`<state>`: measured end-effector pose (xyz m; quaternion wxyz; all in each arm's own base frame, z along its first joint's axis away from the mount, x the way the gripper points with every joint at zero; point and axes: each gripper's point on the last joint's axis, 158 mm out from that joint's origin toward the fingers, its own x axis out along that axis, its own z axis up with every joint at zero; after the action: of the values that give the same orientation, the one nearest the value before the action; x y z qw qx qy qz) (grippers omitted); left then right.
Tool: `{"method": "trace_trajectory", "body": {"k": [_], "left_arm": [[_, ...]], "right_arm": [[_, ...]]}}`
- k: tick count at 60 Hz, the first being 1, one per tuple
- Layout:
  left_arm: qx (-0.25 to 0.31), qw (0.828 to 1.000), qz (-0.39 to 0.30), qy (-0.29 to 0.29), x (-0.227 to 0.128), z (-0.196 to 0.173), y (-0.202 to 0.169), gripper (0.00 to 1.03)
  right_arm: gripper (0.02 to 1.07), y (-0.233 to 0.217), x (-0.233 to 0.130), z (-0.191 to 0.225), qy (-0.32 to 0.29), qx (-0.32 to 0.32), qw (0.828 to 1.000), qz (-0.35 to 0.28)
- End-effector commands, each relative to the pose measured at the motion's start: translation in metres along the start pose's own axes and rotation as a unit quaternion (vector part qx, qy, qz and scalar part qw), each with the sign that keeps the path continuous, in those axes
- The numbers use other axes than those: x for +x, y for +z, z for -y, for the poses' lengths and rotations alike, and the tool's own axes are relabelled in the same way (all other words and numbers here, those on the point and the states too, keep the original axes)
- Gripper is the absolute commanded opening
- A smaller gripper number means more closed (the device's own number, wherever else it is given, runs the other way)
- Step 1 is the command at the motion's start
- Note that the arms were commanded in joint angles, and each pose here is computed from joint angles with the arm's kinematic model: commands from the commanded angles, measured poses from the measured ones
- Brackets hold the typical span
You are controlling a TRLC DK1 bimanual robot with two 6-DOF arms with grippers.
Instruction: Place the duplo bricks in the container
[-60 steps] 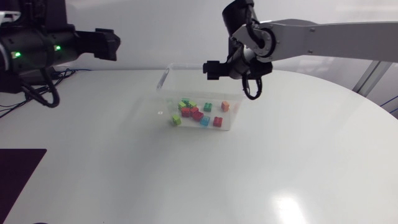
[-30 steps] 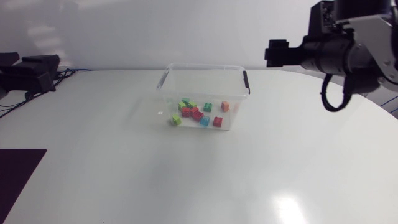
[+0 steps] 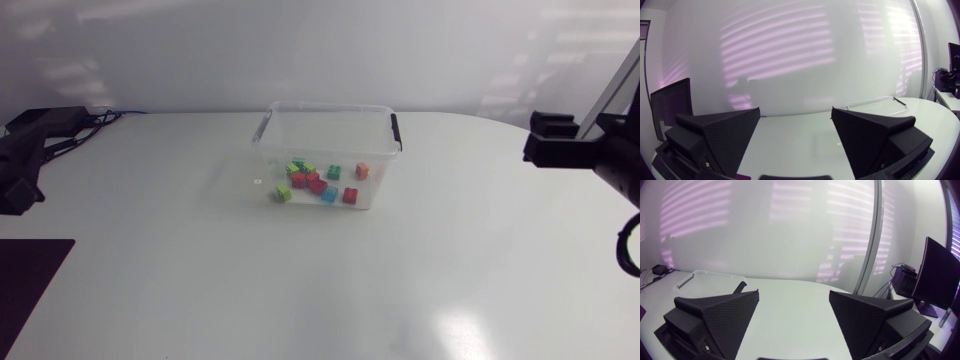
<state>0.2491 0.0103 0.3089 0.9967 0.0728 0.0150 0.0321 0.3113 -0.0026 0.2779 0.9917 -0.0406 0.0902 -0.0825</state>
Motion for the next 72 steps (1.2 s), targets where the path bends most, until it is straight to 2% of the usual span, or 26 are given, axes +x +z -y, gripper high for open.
{"method": "trace_trajectory", "body": {"k": [1, 11, 72], "left_arm": [[0.014, 1.000, -0.003, 0.007, -0.006, -0.003, -0.011, 1.00], [0.020, 1.000, 0.008, 0.011, -0.018, -0.003, -0.027, 1.00], [-0.072, 0.996, -0.015, -0.043, 0.008, 0.037, -0.155, 0.99]], "right_arm": [[1.03, -0.006, -0.011, 0.007, -0.004, -0.012, 1.000, 0.017], [1.03, -0.017, -0.029, 0.017, -0.011, -0.015, 0.999, 0.045], [1.03, -0.137, -0.033, -0.004, 0.079, 0.039, 0.994, 0.062]]}}
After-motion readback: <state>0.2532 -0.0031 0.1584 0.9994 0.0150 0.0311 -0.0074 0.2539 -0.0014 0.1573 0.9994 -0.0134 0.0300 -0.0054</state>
